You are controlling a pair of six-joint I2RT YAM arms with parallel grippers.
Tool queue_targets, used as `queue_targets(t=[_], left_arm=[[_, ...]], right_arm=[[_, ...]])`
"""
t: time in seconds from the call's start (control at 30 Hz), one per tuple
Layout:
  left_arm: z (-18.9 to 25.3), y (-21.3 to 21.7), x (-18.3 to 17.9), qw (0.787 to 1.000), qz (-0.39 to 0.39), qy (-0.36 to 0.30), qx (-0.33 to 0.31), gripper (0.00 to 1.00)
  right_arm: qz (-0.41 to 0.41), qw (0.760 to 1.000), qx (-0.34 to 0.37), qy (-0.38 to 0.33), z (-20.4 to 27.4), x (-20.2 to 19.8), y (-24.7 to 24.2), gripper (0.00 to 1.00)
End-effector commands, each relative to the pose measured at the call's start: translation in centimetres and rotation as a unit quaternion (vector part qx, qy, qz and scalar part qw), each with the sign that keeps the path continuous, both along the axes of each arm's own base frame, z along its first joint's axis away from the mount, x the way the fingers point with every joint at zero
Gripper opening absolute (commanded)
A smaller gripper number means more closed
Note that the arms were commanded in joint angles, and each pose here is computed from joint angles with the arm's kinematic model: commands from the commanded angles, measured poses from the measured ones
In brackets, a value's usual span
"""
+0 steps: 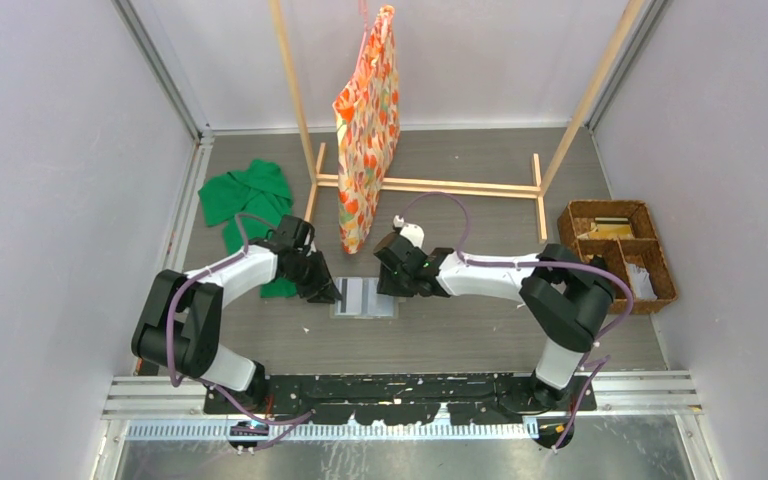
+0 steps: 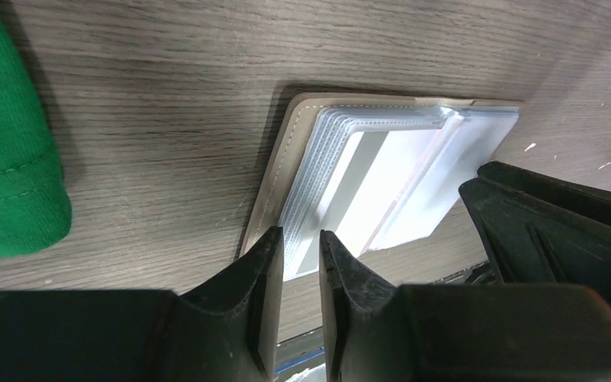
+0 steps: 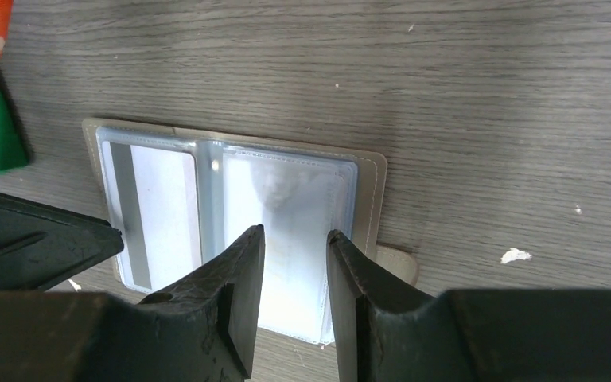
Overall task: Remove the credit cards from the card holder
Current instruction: Remove the credit card from the card holder.
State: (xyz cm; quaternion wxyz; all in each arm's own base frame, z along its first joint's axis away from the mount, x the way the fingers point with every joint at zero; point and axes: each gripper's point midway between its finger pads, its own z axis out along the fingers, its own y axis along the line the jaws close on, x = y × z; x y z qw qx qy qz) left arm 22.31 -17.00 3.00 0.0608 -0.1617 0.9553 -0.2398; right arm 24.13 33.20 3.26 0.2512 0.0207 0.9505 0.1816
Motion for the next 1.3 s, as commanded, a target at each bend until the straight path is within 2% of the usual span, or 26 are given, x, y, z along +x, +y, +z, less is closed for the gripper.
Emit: queue_targets(t=[0.0,0.23,0.47,0.6,0.77,1.0,1.13,1.27], left_arm=[[1.8,-1.1,1.5,0.999,-0.009,-0.036,-0.026,0.25],[2.5,-1.8,1.6,0.998,-0.018,-0.043,-0.045,0.24],[2.5,-2.7,1.2,0.997,-0.029,-0.037,-0.060,0.22],[3.9,-3.5,1.5,0.994,-0.027,-0.055,-0.091,0.19],[6.0,-4.3,1.9,0.988,-0.028,-0.083,-0.124,0.18],[7.0,-5.0,1.9,0.985,-0.038,-0.088,-0.145,0.18],[6.8,-4.9,2.0,0.986,-0.034,-0.085,-0.136,0.20],[6.0,-4.1,2.3,0.990,-0.022,-0.085,-0.108,0.27]], right_arm=[[-0.018,1.000,-0.012,-0.004,-0.3,-0.3,-1.2,0.40],[-0.020,1.000,-0.005,-0.003,-0.4,-0.3,-1.1,0.39],[-0.002,0.996,0.091,-0.021,2.5,-0.5,1.2,0.39],[0.015,0.992,0.128,-0.019,3.0,-0.8,2.7,0.40],[0.008,0.990,0.141,-0.002,1.9,-1.0,3.3,0.40],[-0.001,0.991,0.137,-0.014,2.7,-0.8,2.4,0.40],[-0.001,0.990,0.139,-0.016,2.9,-0.9,2.4,0.40],[0.006,0.988,0.153,-0.015,2.9,-0.9,3.1,0.40]])
